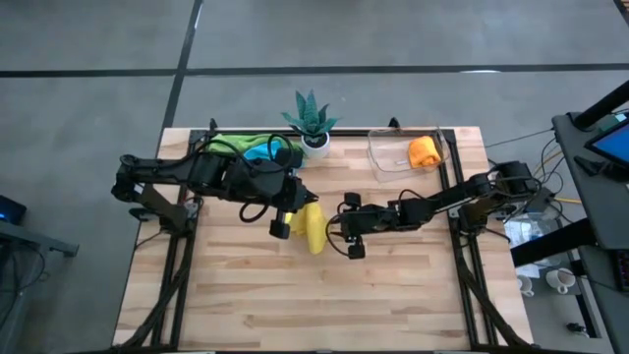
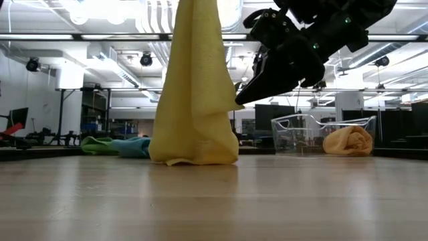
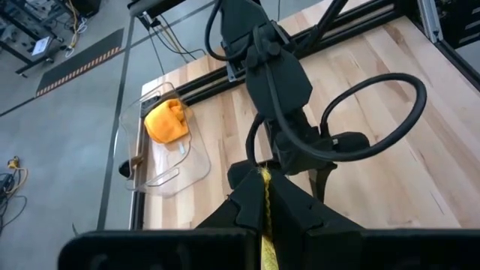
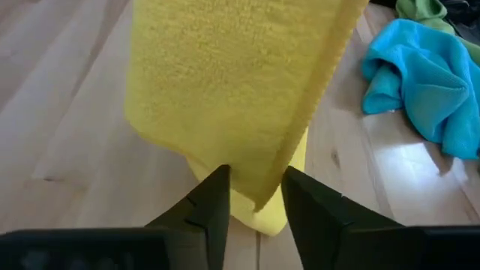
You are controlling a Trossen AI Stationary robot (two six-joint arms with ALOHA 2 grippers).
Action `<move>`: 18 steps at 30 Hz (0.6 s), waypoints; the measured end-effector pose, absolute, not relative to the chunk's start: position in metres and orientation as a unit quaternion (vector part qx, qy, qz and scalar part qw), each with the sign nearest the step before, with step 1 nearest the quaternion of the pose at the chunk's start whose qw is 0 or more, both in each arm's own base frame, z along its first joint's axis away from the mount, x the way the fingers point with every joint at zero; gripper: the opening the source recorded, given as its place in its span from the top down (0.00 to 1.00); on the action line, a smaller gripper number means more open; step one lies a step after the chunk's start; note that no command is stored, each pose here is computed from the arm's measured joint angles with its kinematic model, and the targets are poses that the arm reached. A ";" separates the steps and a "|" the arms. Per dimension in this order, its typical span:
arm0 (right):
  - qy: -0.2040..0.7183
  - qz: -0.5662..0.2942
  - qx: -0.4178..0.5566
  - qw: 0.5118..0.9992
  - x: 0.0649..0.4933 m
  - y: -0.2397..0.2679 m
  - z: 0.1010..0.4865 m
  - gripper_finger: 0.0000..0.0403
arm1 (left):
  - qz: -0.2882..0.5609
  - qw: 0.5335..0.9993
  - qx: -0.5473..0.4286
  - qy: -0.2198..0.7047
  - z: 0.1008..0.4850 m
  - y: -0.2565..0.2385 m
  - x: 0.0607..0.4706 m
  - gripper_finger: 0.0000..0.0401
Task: Roll microfiber towels into tight, uniform cylinder then place into a basket
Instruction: Fold the yellow microfiber cloth
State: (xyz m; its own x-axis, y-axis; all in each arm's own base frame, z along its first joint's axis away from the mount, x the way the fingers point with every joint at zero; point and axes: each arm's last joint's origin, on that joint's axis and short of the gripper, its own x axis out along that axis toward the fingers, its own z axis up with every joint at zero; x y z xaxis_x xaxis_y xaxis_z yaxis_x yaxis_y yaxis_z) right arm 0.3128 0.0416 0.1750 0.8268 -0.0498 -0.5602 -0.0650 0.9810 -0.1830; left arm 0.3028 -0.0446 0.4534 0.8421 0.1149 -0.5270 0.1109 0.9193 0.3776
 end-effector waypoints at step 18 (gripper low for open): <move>0.339 0.009 -0.108 0.934 0.295 0.040 0.185 0.98 | 0.046 0.930 0.216 0.295 0.452 -0.042 0.301 1.00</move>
